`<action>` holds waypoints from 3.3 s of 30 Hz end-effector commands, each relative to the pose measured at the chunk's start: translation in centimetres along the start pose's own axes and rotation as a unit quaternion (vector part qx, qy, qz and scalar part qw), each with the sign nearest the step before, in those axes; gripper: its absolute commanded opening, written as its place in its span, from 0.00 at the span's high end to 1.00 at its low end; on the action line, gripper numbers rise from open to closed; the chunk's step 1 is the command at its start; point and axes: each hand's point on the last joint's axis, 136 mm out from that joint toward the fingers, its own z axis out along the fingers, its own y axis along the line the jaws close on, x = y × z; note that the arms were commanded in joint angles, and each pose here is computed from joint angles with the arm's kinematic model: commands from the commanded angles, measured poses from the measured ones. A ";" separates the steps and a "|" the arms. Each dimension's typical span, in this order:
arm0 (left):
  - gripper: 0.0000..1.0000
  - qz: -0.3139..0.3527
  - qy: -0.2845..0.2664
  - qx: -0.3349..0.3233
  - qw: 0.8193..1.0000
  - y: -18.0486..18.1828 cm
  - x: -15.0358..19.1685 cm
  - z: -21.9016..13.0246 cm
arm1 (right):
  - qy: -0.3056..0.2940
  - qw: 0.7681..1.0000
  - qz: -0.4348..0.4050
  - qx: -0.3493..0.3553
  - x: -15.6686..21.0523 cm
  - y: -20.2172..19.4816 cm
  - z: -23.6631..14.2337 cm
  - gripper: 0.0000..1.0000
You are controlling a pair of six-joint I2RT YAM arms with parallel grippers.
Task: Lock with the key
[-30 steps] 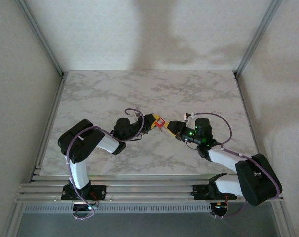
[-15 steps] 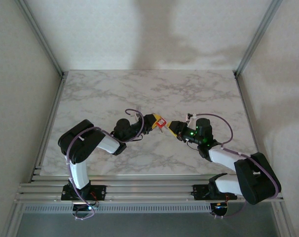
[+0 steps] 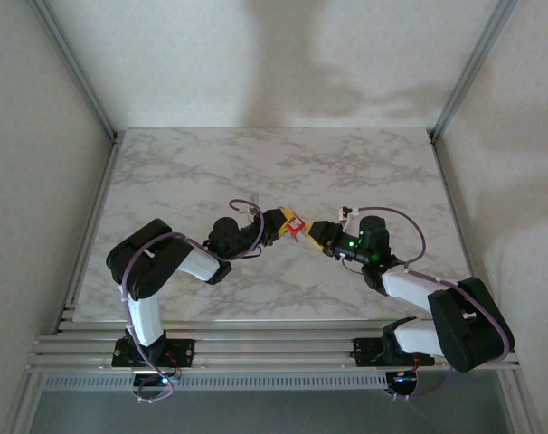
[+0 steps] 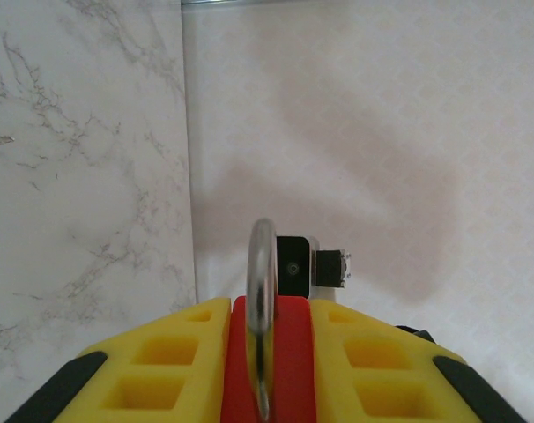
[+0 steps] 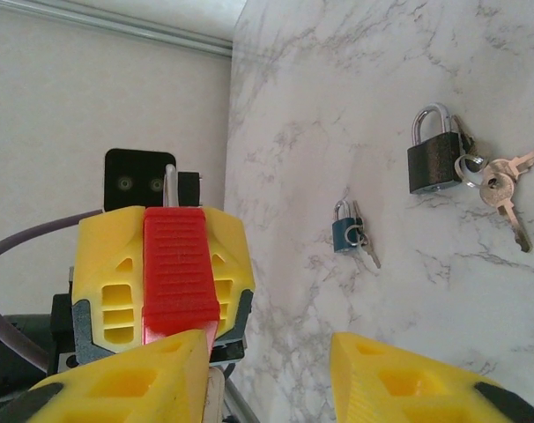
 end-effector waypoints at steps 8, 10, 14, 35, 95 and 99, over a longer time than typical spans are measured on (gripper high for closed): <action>1.00 0.002 0.012 0.031 0.999 -1.3 0.6 0.2 | 0.022 0.999 -0.029 -0.033 0.6 1.7 0.2 0.60; 1.00 0.001 0.012 0.030 0.999 -1.2 0.6 0.2 | 0.025 0.999 -0.033 -0.034 0.8 1.8 0.3 0.60; 1.00 0.000 0.012 0.029 1.000 -1.1 0.6 0.2 | 0.033 0.998 -0.040 -0.036 1.2 2.1 0.6 0.60; 1.00 -0.002 0.013 0.024 1.000 -0.9 0.5 0.4 | 0.055 0.995 -0.068 -0.046 2.4 3.0 1.2 0.63; 1.00 -0.026 0.013 0.042 0.999 -0.8 0.4 0.3 | 0.029 0.995 -0.087 -0.039 1.4 3.7 -0.6 0.63; 1.00 -0.027 0.013 0.044 0.999 -0.9 0.4 0.3 | 0.029 0.995 -0.083 -0.038 1.4 3.5 -0.5 0.64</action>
